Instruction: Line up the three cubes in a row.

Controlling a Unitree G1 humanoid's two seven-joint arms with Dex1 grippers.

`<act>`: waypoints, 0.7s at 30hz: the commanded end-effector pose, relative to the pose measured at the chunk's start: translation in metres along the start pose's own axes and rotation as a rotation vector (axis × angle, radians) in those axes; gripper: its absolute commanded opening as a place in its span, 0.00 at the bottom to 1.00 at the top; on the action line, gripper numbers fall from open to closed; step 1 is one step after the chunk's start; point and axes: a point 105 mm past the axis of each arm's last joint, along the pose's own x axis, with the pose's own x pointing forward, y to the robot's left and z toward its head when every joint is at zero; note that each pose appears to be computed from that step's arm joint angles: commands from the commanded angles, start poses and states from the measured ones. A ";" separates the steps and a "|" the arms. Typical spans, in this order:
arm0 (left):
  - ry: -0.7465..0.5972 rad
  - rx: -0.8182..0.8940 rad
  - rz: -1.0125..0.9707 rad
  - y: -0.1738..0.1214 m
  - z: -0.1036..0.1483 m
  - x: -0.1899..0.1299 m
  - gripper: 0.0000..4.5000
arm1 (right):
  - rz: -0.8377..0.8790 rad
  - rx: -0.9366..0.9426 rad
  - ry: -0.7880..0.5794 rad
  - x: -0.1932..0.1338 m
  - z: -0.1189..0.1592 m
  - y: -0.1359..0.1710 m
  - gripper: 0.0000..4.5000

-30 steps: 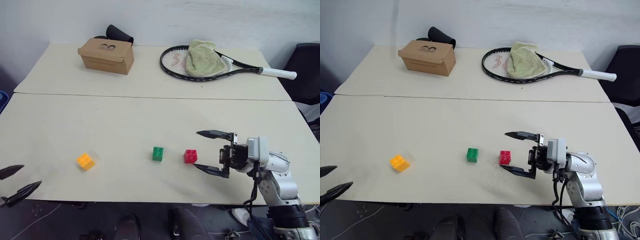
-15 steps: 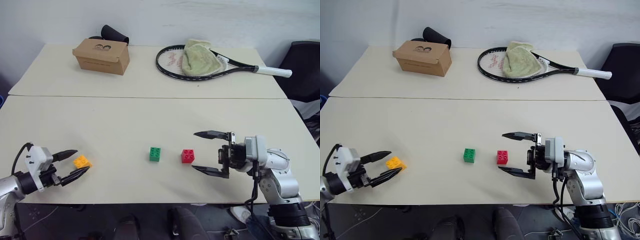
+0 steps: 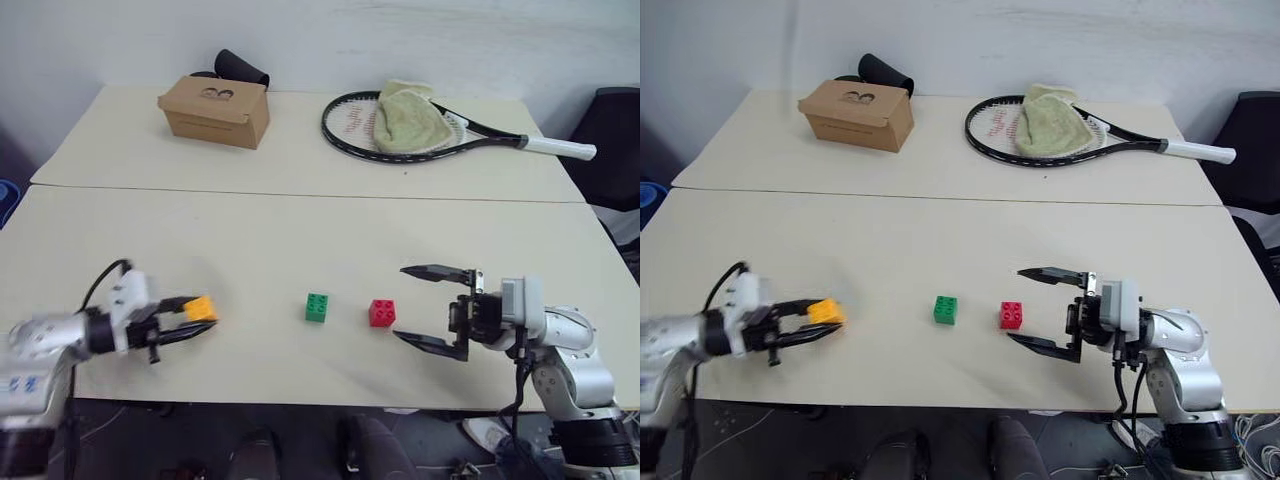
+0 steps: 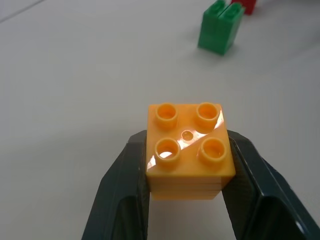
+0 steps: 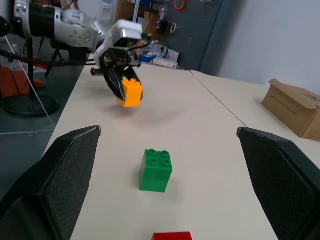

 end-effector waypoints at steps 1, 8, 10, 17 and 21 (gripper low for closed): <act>0.018 0.108 -0.175 0.004 0.010 0.028 0.34 | -0.019 -0.044 0.002 -0.005 0.009 -0.001 1.00; 0.087 0.177 -0.358 0.019 -0.002 0.052 0.34 | -0.060 -0.053 0.022 -0.010 0.012 0.003 1.00; 0.088 0.177 -0.376 0.022 -0.003 0.054 0.34 | -0.076 -0.052 0.031 -0.013 0.011 0.005 1.00; 0.101 0.164 -0.408 0.021 -0.014 0.056 0.34 | -0.105 -0.043 0.040 -0.016 0.010 0.013 1.00; 0.114 0.135 -0.383 0.025 -0.018 0.052 0.41 | -0.110 -0.041 0.045 -0.018 0.009 0.013 1.00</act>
